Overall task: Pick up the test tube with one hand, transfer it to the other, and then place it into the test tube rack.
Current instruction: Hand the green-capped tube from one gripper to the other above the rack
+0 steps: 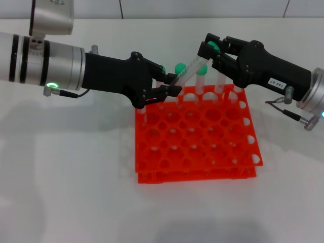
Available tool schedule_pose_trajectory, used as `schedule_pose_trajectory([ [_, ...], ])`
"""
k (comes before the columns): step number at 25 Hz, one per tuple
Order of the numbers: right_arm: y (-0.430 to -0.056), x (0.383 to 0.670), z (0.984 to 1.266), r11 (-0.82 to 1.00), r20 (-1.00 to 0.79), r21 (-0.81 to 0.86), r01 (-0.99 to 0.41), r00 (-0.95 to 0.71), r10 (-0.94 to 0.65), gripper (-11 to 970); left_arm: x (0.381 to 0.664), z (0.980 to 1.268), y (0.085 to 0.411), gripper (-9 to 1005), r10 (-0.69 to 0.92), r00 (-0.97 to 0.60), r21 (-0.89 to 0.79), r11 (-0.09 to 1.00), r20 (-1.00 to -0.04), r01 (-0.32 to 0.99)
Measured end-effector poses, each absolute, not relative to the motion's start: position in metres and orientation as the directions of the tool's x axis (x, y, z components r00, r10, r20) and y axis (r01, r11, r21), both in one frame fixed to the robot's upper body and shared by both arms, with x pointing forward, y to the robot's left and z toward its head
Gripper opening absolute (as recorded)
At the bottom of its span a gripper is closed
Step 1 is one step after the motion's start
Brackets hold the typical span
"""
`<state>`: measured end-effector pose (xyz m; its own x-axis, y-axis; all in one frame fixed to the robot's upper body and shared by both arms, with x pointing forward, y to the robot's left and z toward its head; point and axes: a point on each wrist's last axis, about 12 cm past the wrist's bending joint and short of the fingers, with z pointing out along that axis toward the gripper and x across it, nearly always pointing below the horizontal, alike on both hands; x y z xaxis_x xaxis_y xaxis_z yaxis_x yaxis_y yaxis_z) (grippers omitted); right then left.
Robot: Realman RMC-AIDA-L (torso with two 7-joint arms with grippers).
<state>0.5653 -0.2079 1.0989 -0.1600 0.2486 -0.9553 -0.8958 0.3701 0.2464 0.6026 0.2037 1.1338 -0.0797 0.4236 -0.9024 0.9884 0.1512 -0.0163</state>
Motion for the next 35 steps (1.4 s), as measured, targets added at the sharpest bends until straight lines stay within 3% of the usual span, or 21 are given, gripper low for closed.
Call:
schedule_pose_trajectory([
  [17,-0.207,0.564,1.102,0.346,-0.952,0.248,-0.905,-0.163,0.258,265,0.603,1.136,0.198,323,0.376,-0.193,-0.122,0.206,-0.906,0.971],
  [27,-0.209,0.562,1.102,0.344,-0.952,0.246,-0.906,-0.159,0.260,269,0.589,1.147,0.198,678,0.416,-0.271,-0.186,0.235,-0.868,0.954],
  [35,-0.218,0.559,1.102,0.338,-0.963,0.223,-0.914,-0.152,0.223,272,0.566,1.193,0.229,873,0.388,-0.349,-0.214,0.349,-0.853,0.912],
])
